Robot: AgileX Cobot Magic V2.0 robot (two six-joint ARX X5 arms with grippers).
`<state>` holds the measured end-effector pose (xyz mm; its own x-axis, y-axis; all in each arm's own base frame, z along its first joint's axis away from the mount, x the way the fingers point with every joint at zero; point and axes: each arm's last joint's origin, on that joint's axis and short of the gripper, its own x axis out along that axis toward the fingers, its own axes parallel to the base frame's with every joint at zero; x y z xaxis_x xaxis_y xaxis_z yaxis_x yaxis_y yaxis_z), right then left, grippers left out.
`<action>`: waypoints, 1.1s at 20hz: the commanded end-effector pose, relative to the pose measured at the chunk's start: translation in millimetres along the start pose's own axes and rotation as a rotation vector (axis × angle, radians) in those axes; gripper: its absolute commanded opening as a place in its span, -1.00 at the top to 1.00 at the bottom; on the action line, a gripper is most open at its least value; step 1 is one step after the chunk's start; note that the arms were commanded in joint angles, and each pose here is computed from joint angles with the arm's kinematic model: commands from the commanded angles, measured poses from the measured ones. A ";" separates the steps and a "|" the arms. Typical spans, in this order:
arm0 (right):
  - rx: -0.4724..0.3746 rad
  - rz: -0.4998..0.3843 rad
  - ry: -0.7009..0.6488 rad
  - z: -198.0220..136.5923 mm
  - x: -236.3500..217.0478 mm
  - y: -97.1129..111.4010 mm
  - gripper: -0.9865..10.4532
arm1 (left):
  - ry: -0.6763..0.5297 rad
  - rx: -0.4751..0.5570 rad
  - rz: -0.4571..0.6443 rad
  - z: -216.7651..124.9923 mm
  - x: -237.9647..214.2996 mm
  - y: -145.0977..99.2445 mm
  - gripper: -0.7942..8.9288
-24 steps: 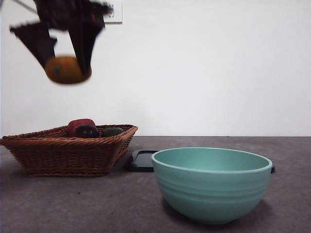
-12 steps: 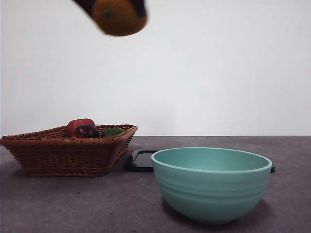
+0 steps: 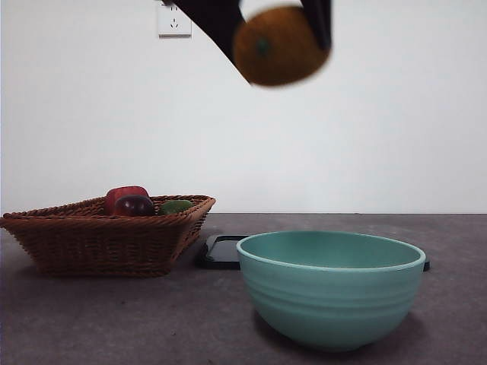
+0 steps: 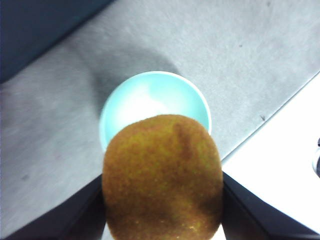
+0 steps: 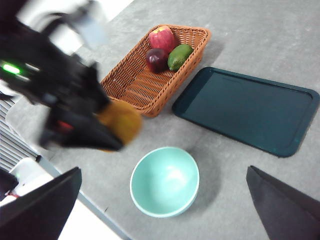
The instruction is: Pick up the wifruite, put it on the bowl, pick up the plate, put it on desk
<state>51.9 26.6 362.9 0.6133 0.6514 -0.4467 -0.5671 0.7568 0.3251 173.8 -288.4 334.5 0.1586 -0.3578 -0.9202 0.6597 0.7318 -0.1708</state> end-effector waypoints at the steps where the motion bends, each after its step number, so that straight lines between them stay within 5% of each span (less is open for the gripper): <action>1: -0.019 0.008 -0.010 -0.7 -6.7 4.2 -0.18 | 0.012 0.015 -0.003 8.8 21.9 -11.1 0.34; 13: -0.028 0.010 -0.025 -9.6 -16.8 9.3 -0.18 | 0.229 0.065 0.066 15.7 136.4 -16.7 0.34; 22: -0.039 0.006 -0.026 -9.5 -16.8 9.2 -0.18 | 0.270 0.074 0.103 13.6 157.1 -14.2 0.34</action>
<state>33.1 22.3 360.5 0.6177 0.6518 -0.4400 -0.5722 0.7564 0.3171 201.0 -355.4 202.6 0.0327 -0.1136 -0.9930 0.6863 0.7248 -0.0603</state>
